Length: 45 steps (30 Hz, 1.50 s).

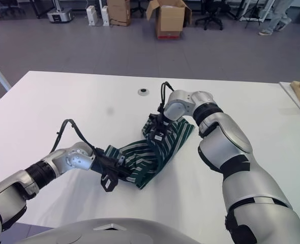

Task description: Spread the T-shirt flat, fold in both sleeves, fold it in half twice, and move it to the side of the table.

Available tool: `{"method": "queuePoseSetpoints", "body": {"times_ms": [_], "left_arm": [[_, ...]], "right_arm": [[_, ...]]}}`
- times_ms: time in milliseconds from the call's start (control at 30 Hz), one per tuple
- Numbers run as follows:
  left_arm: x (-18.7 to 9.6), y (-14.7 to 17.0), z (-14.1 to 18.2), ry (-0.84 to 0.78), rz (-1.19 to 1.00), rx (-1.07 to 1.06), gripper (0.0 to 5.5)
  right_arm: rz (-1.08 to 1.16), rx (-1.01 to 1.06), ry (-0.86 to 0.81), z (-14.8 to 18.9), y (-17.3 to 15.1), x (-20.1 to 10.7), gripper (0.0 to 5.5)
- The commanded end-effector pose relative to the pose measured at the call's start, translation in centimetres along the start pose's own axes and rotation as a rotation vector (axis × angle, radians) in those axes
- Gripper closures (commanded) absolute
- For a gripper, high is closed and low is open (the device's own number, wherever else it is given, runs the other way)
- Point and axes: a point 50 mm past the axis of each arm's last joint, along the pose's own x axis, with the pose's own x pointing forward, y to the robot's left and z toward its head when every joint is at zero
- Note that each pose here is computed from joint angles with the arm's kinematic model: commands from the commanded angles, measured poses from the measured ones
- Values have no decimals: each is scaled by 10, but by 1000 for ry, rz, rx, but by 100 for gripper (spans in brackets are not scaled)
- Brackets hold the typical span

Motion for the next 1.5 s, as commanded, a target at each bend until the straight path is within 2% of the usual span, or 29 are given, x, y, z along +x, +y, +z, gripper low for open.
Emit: {"method": "queuePoseSetpoints", "body": {"times_ms": [33,133,267,567,633,667,767,900,967,1067,1133,1167,1233,1300,1333,1500], "left_arm": [[16,-45,-6,42,-156,-124,548],[18,-46,-7,46,-155,-125,548],[20,-45,-7,46,-138,-134,548],[27,-49,-9,55,-113,-155,550],[26,-50,-10,60,-111,-159,550],[25,-50,-11,63,-110,-161,550],[19,-51,-14,84,-94,-176,550],[-7,-40,-30,190,68,-253,550],[-22,-32,-38,242,224,-333,550],[-59,10,-49,259,614,-442,550],[-80,41,-49,219,773,-448,550],[-86,48,-48,205,809,-450,550],[-90,53,-47,193,831,-460,550],[-138,133,-32,158,996,-295,550],[-154,161,-21,137,1045,-234,550],[-196,240,15,187,1129,-42,550]], "right_arm": [[-101,-68,-1,1,-21,-15,337],[-84,-129,-31,6,-24,-17,337],[32,-165,-60,9,-12,-11,337],[94,-182,-64,9,-9,-12,515],[96,-170,-60,8,-6,-13,548],[93,-154,-55,6,-2,-15,548],[52,-82,-24,-1,9,-22,548],[-288,234,134,-28,19,-59,548],[-446,427,203,-41,38,-77,548],[-848,775,267,-57,72,-112,548],[-1101,924,250,-63,80,-129,548],[-1160,958,237,-64,80,-132,548],[-1193,982,224,-63,79,-134,548],[-1454,999,208,-61,65,-170,548],[-1537,996,200,-59,60,-184,548],[-1656,853,272,-48,12,-237,548]]}}
